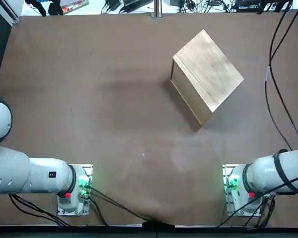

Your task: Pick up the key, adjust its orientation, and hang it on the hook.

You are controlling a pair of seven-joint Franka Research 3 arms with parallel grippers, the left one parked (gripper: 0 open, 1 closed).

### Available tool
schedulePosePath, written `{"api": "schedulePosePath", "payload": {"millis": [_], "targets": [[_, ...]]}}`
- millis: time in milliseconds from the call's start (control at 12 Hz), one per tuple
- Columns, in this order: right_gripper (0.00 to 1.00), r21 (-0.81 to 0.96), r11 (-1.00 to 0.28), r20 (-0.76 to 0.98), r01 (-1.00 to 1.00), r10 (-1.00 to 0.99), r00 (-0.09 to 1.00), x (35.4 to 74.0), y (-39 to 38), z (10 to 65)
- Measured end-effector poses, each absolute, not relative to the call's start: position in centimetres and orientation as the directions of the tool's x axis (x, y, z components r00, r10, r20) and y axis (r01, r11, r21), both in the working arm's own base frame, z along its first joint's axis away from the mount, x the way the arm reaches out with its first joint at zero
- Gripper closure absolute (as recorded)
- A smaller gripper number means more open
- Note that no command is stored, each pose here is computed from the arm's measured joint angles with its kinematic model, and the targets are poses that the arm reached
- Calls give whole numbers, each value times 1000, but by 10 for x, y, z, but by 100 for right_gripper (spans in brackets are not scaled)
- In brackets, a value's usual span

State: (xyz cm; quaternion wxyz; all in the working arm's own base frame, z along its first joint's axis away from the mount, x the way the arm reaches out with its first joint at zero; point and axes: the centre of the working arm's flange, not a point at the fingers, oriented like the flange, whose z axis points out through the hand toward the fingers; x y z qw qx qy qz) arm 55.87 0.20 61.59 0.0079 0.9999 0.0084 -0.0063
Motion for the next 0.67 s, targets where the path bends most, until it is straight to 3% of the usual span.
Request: {"api": "schedulePosePath", "payload": {"millis": [667], "targets": [[0, 17, -999, -9, -31, -31, 999, 547, 8, 608]]}}
